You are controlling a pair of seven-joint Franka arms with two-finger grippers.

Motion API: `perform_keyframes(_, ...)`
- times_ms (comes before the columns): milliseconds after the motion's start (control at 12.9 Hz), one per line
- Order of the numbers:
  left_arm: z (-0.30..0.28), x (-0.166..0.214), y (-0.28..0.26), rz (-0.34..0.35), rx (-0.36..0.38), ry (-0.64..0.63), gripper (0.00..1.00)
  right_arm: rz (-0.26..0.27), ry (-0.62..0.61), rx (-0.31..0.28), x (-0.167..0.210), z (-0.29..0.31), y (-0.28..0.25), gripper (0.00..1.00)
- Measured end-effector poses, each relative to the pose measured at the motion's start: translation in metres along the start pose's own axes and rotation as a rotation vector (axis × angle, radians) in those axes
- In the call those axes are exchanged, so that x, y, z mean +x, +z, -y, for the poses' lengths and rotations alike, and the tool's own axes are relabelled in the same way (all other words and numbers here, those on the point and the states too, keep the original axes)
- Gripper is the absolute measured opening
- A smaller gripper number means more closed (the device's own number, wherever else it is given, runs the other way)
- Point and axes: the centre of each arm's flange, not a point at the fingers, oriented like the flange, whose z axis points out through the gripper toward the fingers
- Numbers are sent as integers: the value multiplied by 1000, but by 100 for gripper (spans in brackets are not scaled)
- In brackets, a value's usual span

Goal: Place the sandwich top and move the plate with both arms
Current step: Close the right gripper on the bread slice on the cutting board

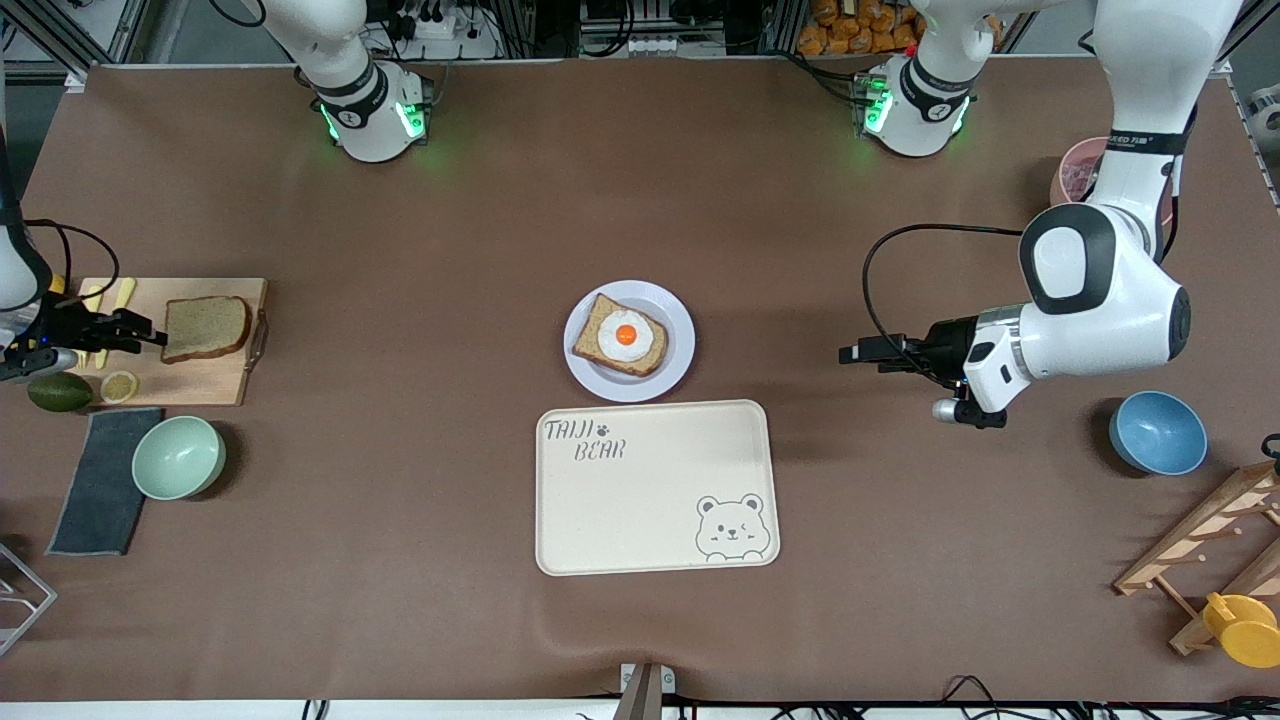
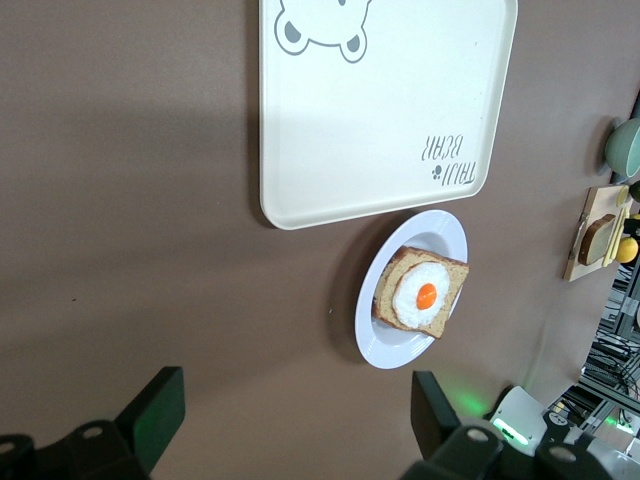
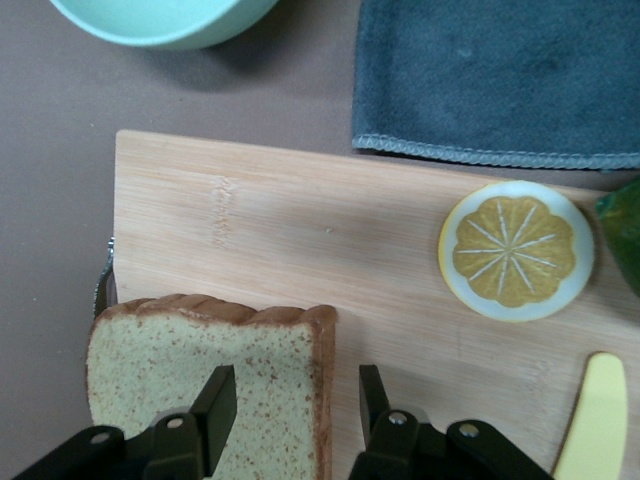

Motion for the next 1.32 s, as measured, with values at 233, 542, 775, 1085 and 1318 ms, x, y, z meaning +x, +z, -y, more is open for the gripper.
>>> perform_keyframes(233, -2, 1, -2, -5, -1, 4, 100, 3, -11, 10, -5, -2, 7, 58)
perform_keyframes(542, -7, 2, -3, -10, -2, 13, 100, 10, -13, 20, -9, -2, 13, 48)
perform_keyframes(775, -13, 2, -2, -9, -2, 24, 100, 11, -15, 21, -14, -4, 20, 47)
perform_keyframes(1085, -13, 2, -2, -9, -2, 23, 100, 17, -10, 29, -17, -6, 27, 40)
perform_keyframes(1318, -11, 3, -3, -10, -2, 21, 100, 1, 4, 41, -18, -7, 27, 13)
